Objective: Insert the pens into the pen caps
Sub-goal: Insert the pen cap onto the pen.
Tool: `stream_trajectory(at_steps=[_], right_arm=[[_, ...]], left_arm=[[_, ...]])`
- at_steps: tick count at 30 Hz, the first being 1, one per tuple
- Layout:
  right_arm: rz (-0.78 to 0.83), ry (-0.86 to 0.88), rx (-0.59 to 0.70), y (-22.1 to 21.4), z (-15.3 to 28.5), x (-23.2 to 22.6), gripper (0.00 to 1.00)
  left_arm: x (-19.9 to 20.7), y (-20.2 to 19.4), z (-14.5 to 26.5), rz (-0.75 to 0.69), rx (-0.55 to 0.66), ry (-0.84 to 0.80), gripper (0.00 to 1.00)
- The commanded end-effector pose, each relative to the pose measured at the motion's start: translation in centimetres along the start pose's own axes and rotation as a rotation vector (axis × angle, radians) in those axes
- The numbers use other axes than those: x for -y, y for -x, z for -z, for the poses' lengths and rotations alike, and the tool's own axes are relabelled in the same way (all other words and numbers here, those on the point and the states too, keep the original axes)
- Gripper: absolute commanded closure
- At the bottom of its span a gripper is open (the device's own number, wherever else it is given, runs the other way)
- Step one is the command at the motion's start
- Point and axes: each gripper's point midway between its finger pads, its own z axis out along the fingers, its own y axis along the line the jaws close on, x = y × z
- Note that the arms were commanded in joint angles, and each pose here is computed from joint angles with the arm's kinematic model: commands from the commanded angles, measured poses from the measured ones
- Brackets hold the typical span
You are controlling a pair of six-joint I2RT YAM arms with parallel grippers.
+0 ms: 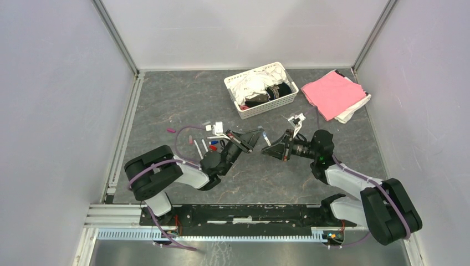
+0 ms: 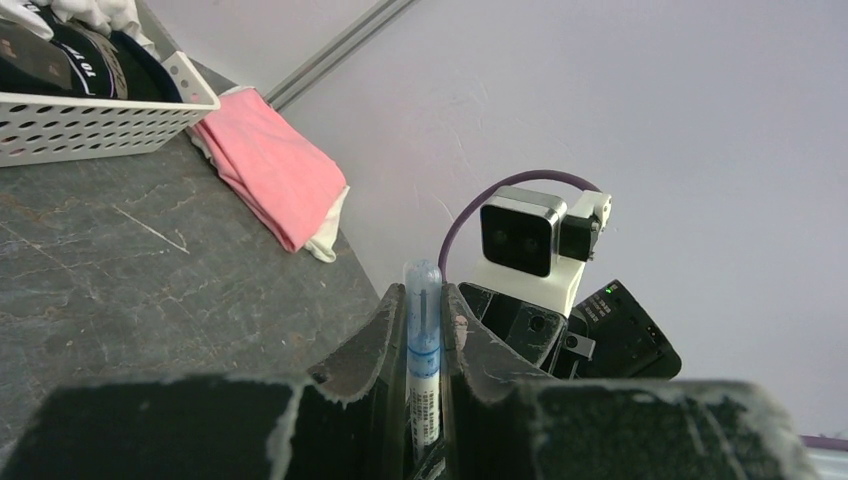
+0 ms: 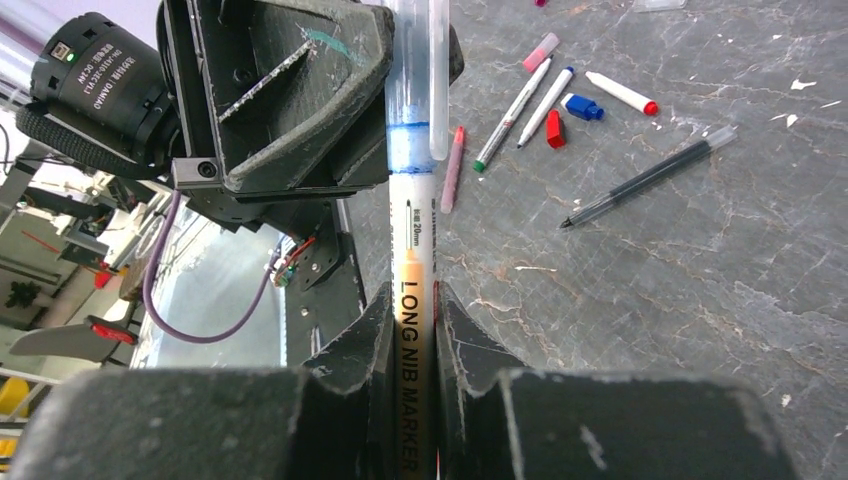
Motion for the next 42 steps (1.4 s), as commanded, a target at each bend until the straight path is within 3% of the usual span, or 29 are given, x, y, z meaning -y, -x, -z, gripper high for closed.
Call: stream_trajectory(at_steps=[1, 5, 13, 23, 27, 32, 37, 42], right_arm=[[0.166, 0.013, 0.103, 4.0, -0.3, -1.0, 1.0], [0.198, 0.022, 0.13, 4.8, 0.3, -1.5, 1.0], [0.231, 0.042, 0.139, 4.9, 0.7, -2.0, 1.0], [0.294, 0.094, 0.132, 5.1, 1.1, -3.3, 1.0], [0.361, 0.152, 0.113, 4.9, 1.4, -4.5, 1.0], [0.401, 0.21, 0.104, 4.7, 1.7, -5.8, 1.0], [0.406, 0.223, 0.1, 4.8, 1.8, -6.2, 1.0], [0.406, 0.223, 0.099, 4.8, 1.8, -6.2, 1.0]], left_arm=[[6.3, 1.0, 0.2, 0.039, 0.046, -0.238, 0.98], [6.8, 0.0, 0.6, 0.043, 0.0, -0.27, 0.95], [6.9, 0.9, 1.1, 0.071, 0.028, -0.248, 0.6], [7.3, 1.7, 2.5, -0.01, 0.0, -0.243, 0.42], [8.8, 2.1, 3.6, -0.125, -0.034, -0.314, 0.26], [9.6, 2.6, 2.3, -0.268, -0.113, -0.247, 0.01], [8.2, 2.8, 0.1, -0.27, -0.231, -0.133, 0.0], [8.9, 2.1, -1.2, -0.242, -0.273, -0.154, 0.04]])
